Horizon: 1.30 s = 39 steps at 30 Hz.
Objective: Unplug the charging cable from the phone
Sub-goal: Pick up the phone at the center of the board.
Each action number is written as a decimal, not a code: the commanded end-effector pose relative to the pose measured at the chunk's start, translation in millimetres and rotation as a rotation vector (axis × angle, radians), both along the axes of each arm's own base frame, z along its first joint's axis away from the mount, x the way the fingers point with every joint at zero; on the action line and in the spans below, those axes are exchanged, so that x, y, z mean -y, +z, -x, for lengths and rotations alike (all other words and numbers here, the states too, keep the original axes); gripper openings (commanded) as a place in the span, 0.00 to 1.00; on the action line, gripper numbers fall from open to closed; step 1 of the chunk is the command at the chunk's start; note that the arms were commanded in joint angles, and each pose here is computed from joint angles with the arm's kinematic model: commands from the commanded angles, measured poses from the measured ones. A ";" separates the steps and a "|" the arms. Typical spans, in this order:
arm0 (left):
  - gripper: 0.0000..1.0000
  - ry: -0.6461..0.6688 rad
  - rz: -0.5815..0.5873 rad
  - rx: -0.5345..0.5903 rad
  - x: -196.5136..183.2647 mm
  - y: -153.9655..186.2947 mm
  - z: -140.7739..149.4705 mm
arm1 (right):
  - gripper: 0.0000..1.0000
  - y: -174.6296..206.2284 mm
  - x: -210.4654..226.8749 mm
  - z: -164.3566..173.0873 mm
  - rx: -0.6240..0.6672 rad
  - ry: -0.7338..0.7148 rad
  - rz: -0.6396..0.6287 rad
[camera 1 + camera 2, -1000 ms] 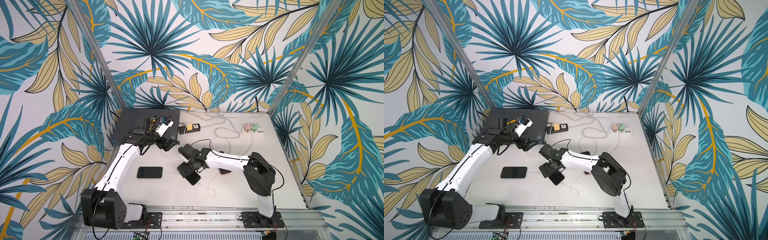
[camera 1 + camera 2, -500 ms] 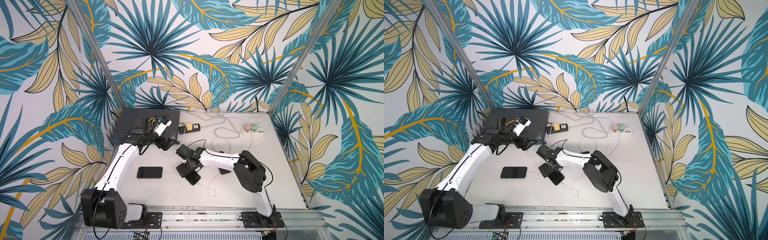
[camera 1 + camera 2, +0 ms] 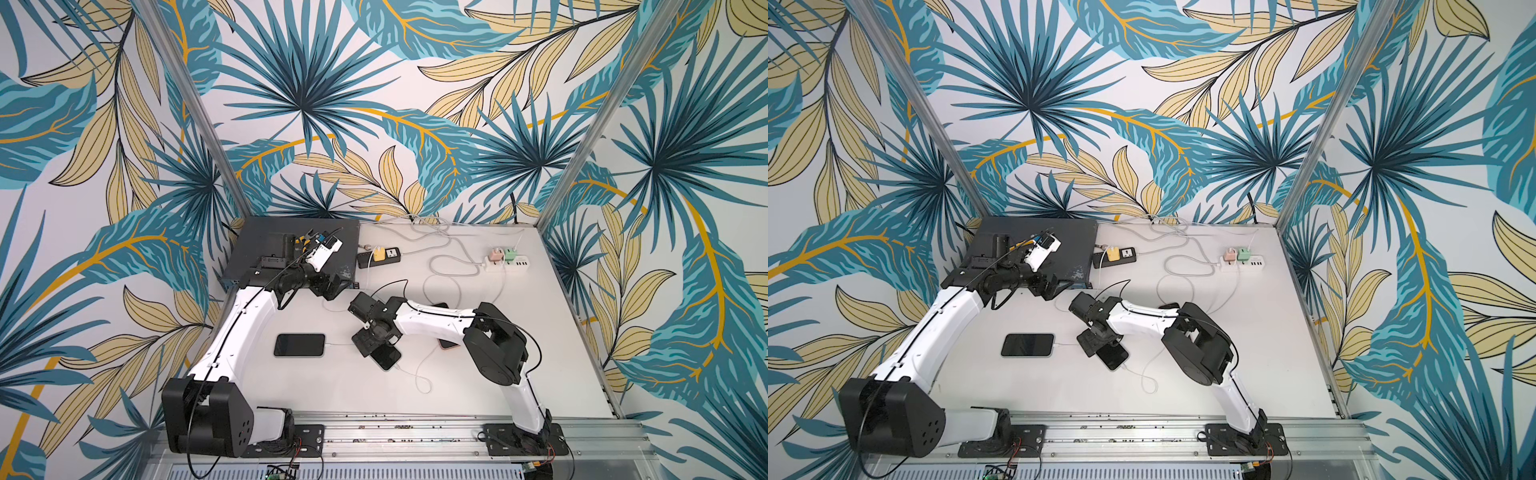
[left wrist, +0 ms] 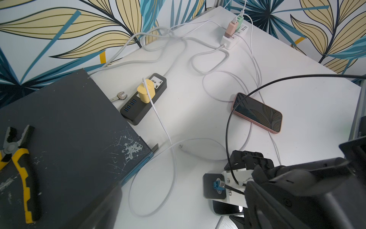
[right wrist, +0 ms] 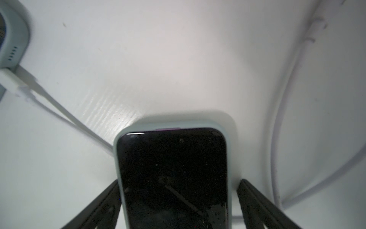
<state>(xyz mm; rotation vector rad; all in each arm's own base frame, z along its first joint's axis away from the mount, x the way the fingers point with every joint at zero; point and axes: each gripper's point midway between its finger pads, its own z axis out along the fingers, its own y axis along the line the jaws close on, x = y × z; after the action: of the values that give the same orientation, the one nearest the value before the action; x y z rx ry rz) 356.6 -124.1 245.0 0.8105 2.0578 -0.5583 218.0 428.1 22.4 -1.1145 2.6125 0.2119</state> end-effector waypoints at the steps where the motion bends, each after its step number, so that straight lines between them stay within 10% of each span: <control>1: 1.00 0.017 0.007 0.011 -3.5 2.3 -4.1 | 0.89 -21.4 13.0 8.1 -0.019 0.015 0.093; 18: 1.00 -0.027 0.051 0.023 4.1 10.2 3.7 | 0.59 33.4 6.6 -18.9 0.080 -0.006 -0.057; 39: 1.00 -0.317 0.232 -0.042 38.4 28.8 55.6 | 0.58 215.9 0.5 -53.2 0.097 0.215 -0.866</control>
<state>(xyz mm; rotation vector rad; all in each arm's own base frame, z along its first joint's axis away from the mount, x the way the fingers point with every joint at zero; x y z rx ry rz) 316.6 -156.9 259.3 0.9480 1.9352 -0.8941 282.8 416.9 184.6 -0.9390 2.1828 0.9444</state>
